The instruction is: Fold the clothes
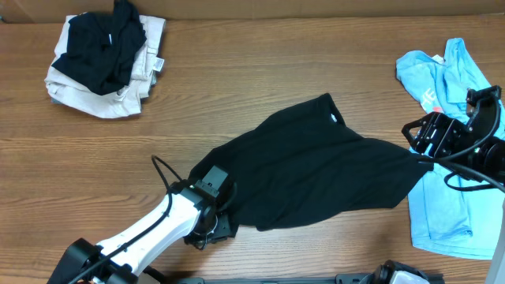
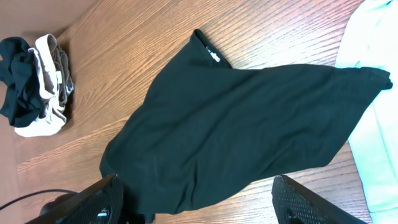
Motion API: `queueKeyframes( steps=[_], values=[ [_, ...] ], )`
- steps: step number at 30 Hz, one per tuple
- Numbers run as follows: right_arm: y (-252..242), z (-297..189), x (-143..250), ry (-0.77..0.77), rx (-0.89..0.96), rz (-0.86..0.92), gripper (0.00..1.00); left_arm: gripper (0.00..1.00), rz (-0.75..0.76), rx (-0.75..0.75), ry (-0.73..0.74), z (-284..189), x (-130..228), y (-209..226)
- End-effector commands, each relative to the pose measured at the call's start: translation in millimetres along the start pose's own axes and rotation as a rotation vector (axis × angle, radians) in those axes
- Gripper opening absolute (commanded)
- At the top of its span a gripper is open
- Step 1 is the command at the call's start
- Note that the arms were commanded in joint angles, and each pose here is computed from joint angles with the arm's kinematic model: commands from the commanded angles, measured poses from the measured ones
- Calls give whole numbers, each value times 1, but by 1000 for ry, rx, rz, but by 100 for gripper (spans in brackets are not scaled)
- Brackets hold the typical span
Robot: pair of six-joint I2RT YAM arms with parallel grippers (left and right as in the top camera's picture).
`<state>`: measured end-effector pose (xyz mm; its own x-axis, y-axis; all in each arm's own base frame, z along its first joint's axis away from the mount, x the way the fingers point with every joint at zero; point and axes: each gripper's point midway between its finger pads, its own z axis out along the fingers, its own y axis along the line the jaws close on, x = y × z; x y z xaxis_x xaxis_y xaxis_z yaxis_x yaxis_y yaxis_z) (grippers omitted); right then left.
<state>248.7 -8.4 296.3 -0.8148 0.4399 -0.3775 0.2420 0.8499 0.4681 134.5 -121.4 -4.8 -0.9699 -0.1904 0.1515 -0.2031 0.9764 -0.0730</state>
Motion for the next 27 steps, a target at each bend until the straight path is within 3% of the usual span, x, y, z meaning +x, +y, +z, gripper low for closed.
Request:
queueKeyframes(
  steps=[1,5,12,18,22,27],
  values=[
    [0,1,0,-4,3,-15,80,20,61,-6,-73,-14,-21,-12],
    [0,1,0,-3,3,-14,80,5,100,-53,-188,-56,-51,-23],
    [0,1,1,0,3,-13,80,4,198,22,-406,-186,-101,-57],
    [-2,3,2,6,4,-10,80,4,258,166,-725,-322,-132,-79],
    [-10,17,10,50,9,12,80,4,241,196,-862,-367,-139,-82],
    [-1,45,36,163,-95,-58,80,4,241,200,-867,-369,-140,-83]
  ],
)
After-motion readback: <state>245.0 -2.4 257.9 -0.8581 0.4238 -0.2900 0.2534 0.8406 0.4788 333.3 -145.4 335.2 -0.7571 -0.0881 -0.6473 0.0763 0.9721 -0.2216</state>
